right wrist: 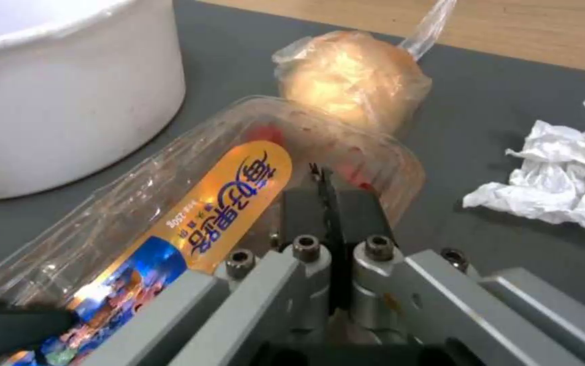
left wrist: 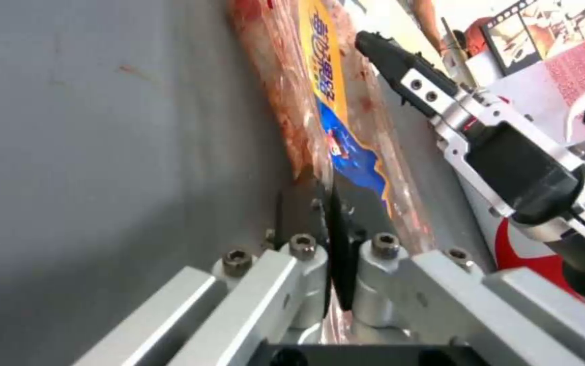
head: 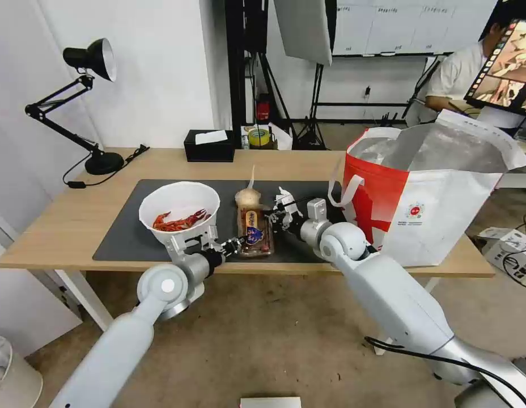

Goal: Pick up the trash from the table and place it into the takeout bag.

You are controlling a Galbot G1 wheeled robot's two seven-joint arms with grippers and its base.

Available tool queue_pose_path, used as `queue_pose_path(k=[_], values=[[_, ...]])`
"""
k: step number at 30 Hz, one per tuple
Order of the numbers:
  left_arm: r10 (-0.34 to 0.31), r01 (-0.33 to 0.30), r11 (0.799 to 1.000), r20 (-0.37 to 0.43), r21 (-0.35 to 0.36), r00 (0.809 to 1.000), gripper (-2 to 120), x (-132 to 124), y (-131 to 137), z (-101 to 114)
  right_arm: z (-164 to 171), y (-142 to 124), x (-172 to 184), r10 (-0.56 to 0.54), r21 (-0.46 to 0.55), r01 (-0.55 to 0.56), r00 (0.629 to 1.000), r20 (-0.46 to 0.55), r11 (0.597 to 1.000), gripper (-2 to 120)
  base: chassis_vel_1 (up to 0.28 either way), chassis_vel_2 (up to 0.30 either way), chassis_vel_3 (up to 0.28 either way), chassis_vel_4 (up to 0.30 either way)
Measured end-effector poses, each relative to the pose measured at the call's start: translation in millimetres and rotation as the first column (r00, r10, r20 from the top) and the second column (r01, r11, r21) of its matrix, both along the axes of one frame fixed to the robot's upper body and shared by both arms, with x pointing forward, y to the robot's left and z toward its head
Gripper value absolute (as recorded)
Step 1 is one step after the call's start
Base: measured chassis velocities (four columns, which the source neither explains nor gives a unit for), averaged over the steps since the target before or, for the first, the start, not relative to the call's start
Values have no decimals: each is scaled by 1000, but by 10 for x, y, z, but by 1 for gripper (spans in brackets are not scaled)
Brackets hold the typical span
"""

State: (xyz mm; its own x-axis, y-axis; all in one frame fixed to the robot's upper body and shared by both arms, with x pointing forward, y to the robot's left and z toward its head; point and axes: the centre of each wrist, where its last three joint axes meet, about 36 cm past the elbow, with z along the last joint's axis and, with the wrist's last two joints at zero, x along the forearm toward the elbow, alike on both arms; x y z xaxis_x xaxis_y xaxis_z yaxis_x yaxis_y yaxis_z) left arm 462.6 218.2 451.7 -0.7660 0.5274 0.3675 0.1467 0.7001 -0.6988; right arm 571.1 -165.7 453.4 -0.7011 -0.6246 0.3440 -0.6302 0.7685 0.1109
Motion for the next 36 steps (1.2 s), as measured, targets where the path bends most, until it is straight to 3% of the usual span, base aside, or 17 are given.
queue_pose_path(k=[15, 22, 24, 31, 34, 35, 36], values=[[1, -1, 1000, 7, 1, 1000, 0, -34, 4, 15, -16, -19, -17, -4, 13, 4, 1000, -10, 1000, 0, 0, 0, 0, 0], [-2, 2, 1000, 23, -2, 1000, 0, -60, 9, 77, 195, -127, -168, 12, 191, -27, 997, 78, 981, 0, 0, 0, 0, 0], [-3, 3, 1000, 25, -3, 1000, 0, -63, 9, 86, 215, -148, -193, 10, 196, -27, 996, 87, 980, 0, 0, 0, 0, 0], [-6, 7, 1000, 50, -13, 999, 0, -92, 39, 202, 237, -406, -584, -47, 234, 9, 986, 161, 972, 0, 0, 0, 0, 0], [-1, 3, 1000, 62, -20, 998, 0, -107, 75, 258, 141, -509, -925, -108, 268, 56, 977, 186, 962, 0, 0, 0, 0, 0], [-4, 6, 1000, 73, -27, 997, 0, -142, 79, 306, 135, -625, -1215, -170, 301, 99, 961, 217, 949, 0, 0, 0, 0, 0], [-4, 6, 1000, 73, -27, 997, 0, -142, 79, 306, 135, -625, -1215, -170, 301, 99, 961, 217, 949, 0, 0, 0, 0, 0]])
